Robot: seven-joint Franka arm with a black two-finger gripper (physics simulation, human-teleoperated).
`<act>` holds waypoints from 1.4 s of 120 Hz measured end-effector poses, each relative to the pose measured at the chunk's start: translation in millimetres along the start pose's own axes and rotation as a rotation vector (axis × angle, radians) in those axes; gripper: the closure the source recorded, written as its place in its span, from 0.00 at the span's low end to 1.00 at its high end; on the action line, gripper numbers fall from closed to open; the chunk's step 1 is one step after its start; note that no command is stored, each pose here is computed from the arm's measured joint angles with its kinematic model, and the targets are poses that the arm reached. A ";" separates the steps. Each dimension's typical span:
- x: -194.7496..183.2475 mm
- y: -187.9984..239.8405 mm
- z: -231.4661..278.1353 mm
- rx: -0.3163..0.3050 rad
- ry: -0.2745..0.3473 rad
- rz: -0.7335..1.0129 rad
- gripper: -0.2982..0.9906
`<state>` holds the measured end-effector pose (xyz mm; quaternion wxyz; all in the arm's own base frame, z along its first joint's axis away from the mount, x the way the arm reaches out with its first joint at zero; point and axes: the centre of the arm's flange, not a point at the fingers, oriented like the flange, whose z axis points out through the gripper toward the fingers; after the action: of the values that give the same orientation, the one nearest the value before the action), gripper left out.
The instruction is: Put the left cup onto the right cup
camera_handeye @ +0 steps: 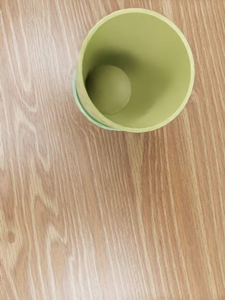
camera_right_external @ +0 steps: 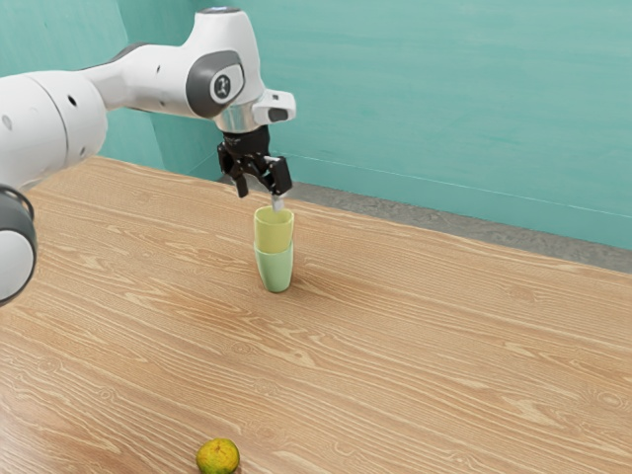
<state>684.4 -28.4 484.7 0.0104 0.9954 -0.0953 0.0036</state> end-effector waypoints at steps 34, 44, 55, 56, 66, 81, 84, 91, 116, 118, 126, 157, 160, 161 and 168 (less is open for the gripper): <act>-49.1 2.2 -42.1 -0.006 0.016 -0.003 0.24; -59.2 2.4 -68.0 0.003 0.050 0.001 0.23; -75.0 2.0 -100.0 0.015 0.078 0.005 0.23; -76.3 2.0 -102.1 0.015 0.079 0.005 0.23; -87.2 2.0 -117.1 0.017 0.078 0.007 0.23; -97.9 1.8 -131.1 0.017 0.077 0.007 0.23; -99.3 1.9 -132.8 0.017 0.077 0.007 0.23; -101.2 2.2 -135.1 0.016 0.074 0.008 0.23; -103.2 1.1 -135.7 0.015 0.064 0.008 0.23; -103.3 0.4 -135.6 0.015 0.064 0.007 0.23; -104.0 -2.4 -135.3 0.015 0.062 0.003 0.23; -104.4 -5.4 -134.2 0.014 0.057 0.001 0.23; -104.2 -5.2 -133.8 0.014 0.056 0.001 0.23; -104.2 -5.2 -133.7 0.014 0.056 0.001 0.23; -103.8 -5.0 -132.9 0.014 0.054 0.002 0.23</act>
<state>582.8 -0.9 616.5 0.0060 0.9949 -0.0960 0.0312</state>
